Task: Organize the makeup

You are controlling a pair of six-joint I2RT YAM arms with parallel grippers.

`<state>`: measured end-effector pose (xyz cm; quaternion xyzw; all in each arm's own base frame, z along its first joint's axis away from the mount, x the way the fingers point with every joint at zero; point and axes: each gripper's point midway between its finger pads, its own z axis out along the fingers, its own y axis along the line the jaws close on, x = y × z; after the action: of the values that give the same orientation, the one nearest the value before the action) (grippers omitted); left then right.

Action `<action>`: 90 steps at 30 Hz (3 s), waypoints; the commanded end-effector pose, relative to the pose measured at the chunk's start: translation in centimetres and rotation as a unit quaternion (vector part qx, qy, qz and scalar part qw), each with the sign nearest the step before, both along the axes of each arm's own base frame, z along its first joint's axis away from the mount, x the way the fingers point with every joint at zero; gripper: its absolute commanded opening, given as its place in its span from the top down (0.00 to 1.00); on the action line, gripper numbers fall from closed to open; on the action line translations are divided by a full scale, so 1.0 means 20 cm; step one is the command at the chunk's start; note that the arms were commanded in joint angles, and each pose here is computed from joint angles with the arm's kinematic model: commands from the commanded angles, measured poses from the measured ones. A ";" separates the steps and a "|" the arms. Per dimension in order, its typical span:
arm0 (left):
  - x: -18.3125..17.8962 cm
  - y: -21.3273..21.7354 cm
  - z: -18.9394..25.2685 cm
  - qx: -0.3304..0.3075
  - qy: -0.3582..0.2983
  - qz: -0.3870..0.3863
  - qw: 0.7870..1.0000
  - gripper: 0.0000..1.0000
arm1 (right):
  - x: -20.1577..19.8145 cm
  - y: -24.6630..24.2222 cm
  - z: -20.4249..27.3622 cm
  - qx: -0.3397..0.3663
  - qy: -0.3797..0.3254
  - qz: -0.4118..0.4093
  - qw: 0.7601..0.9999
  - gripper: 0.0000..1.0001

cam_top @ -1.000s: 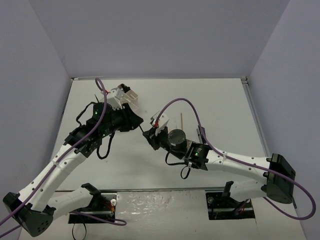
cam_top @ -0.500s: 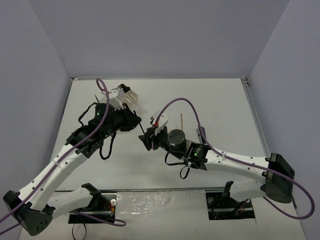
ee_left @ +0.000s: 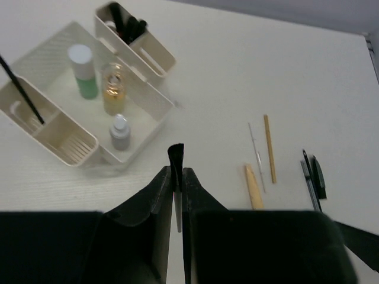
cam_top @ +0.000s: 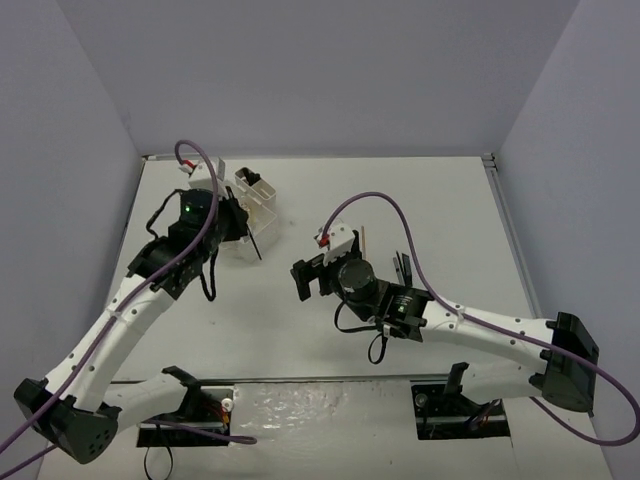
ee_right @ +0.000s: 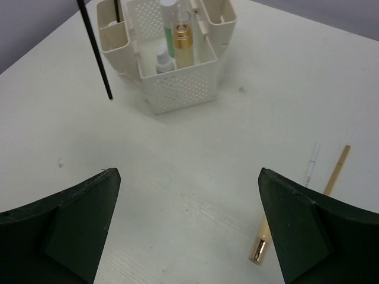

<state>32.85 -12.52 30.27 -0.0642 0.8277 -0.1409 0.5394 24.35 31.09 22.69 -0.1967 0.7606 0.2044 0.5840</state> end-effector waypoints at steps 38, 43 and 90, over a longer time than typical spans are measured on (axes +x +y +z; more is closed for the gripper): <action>0.66 0.72 -0.11 0.041 -0.077 0.209 0.974 0.59 | 0.01 -0.85 -0.05 0.024 0.031 -0.230 0.972 0.01; 0.60 0.71 -0.05 0.034 -0.068 0.211 0.974 0.39 | 0.07 -0.93 -0.19 0.006 0.097 -0.268 0.958 0.03; -0.20 0.42 -0.12 -0.003 0.008 0.020 1.000 0.14 | 0.15 -1.21 -1.04 -0.096 0.390 -0.332 0.853 0.77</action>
<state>28.16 -4.19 25.11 -0.0959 0.8544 -0.1268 0.4947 25.72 6.43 0.91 0.1064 0.9663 -0.0237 0.2332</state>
